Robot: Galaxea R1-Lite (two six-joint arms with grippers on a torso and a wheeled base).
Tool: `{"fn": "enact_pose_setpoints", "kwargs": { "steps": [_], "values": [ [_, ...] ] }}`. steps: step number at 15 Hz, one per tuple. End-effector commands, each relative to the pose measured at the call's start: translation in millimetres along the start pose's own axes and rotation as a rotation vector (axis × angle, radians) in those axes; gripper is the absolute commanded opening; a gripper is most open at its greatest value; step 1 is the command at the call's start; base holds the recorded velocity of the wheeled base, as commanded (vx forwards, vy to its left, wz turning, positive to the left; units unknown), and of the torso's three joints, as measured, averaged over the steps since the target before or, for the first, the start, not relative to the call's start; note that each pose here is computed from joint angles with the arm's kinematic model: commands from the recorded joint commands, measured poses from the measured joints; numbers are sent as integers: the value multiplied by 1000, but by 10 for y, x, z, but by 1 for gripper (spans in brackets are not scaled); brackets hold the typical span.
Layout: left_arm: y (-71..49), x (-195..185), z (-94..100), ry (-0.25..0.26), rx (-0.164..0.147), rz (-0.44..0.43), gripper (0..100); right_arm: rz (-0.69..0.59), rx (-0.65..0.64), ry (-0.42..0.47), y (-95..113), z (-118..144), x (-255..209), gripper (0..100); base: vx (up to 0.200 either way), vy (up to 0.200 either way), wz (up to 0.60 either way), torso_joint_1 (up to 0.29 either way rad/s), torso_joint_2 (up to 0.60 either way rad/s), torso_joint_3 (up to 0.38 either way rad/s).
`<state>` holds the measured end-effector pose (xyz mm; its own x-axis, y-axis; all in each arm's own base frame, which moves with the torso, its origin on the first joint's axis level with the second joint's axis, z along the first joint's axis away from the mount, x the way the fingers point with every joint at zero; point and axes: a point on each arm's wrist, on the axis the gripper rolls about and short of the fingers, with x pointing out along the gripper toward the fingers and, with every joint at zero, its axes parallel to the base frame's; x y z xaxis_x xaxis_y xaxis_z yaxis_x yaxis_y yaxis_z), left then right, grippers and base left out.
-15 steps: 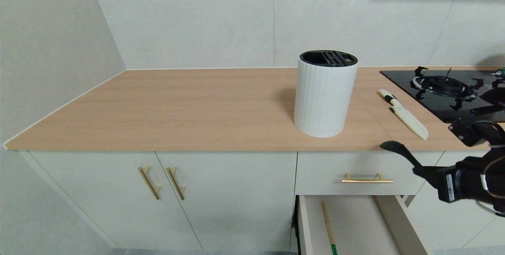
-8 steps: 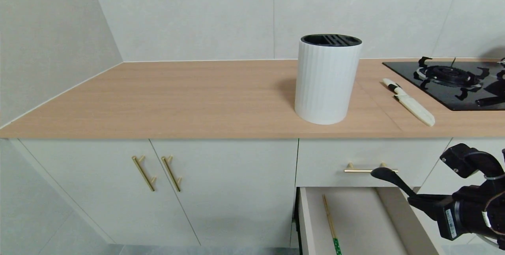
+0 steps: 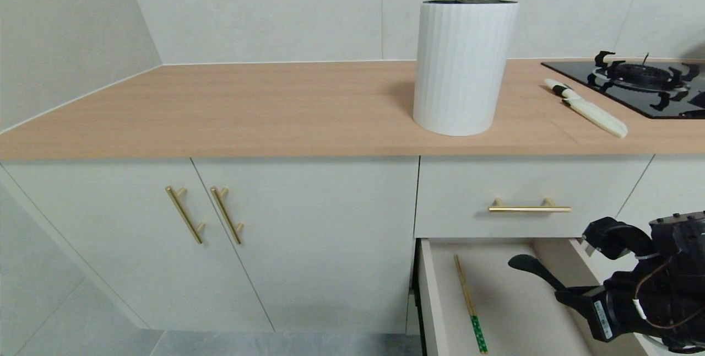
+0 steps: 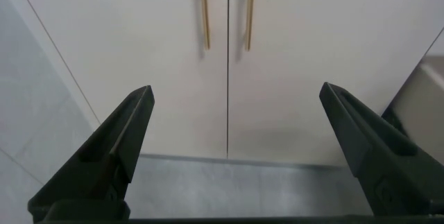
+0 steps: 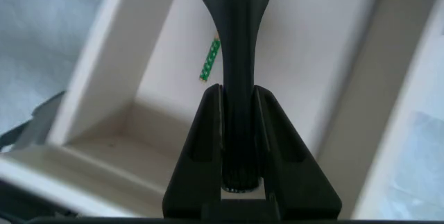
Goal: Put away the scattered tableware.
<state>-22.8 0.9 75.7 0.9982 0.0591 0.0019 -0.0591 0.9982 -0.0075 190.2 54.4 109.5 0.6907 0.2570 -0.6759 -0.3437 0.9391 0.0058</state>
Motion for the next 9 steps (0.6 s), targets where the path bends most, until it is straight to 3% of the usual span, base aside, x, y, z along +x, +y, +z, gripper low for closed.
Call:
{"fn": "enact_pose_setpoints", "kwargs": {
  "steps": [1,5,9],
  "values": [
    [0,0,1,-1,0,1,100,0,5,52,-8,-63,136,0,0,0,0,-124,456,320],
    [0,0,1,-1,0,1,100,-3,6,57,-15,-82,188,0,0,0,0,-91,409,311],
    [0,0,1,-1,0,1,100,-5,11,64,-20,-64,254,0,0,0,0,-16,68,38]
  ]
}}
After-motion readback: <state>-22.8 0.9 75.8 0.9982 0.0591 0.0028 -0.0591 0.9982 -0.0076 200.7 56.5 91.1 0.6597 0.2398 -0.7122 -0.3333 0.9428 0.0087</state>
